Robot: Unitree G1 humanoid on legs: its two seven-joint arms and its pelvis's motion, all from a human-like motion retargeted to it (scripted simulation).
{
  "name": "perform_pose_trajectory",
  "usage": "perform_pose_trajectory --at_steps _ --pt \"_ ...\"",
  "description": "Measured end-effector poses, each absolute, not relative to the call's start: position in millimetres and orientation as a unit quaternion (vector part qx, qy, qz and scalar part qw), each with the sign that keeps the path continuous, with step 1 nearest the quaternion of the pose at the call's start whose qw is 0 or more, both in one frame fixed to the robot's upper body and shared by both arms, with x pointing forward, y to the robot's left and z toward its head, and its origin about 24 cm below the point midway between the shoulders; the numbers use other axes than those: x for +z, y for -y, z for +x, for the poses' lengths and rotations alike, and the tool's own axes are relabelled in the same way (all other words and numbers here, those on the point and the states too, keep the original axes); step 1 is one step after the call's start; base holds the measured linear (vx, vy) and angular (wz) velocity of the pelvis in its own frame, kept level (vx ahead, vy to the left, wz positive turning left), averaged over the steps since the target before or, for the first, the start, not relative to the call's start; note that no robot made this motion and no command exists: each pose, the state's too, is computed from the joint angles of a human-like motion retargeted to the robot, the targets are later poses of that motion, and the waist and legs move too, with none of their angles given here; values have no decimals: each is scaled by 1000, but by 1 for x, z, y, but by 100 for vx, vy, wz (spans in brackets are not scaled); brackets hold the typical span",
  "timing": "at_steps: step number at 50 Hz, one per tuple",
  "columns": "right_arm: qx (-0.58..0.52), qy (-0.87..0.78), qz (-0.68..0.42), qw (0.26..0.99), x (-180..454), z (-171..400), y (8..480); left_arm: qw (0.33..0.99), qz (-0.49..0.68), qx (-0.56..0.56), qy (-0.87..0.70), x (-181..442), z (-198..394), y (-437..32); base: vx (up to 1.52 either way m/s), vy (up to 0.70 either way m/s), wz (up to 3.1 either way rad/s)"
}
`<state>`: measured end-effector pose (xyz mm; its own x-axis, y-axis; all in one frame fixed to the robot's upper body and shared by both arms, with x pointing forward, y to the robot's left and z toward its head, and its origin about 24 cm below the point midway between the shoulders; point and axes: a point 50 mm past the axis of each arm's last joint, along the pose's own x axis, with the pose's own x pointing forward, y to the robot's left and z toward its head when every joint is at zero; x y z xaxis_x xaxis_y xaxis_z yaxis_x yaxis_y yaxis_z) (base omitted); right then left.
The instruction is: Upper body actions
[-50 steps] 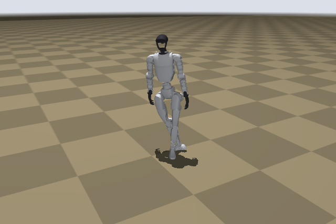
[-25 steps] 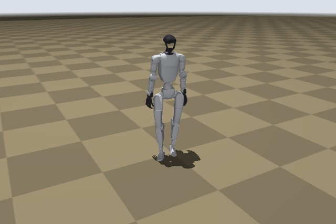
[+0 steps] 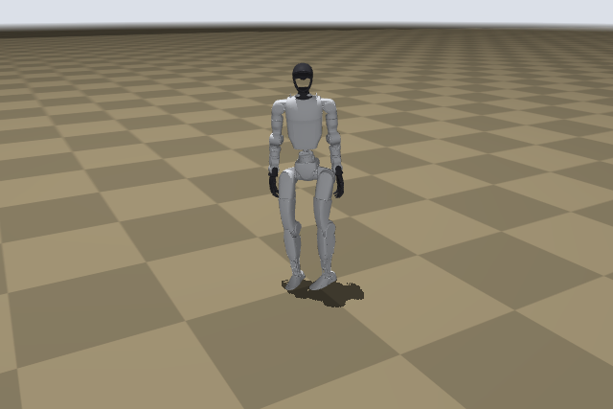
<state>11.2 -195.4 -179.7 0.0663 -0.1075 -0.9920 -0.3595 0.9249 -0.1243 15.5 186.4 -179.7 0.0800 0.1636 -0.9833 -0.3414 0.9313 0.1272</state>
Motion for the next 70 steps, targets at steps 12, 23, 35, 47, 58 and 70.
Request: perform_pose_trajectory --at_steps 12,23,35,47,58,70 --pt "115 -616 -161 762 -176 67 187 776 -6 135 -615 -175 50 -208 -61 50 -318" --pt "35 -658 -108 745 -173 64 206 742 -17 129 -658 -177 21 -207 -49 49 -383" --pt "-51 -746 -30 663 -175 -15 205 755 7 85 -650 -179 25 -198 -12 -2 -152" --pt "129 -662 -204 709 -174 61 205 759 -27 98 -643 -180 26 -186 -7 -8 -167" --pt "117 -648 -176 732 -175 64 197 728 -34 115 -676 -180 5 -189 15 3 -128" --pt "94 -680 -170 707 -177 32 199 748 -11 121 -653 -177 20 -210 -7 3 -157"
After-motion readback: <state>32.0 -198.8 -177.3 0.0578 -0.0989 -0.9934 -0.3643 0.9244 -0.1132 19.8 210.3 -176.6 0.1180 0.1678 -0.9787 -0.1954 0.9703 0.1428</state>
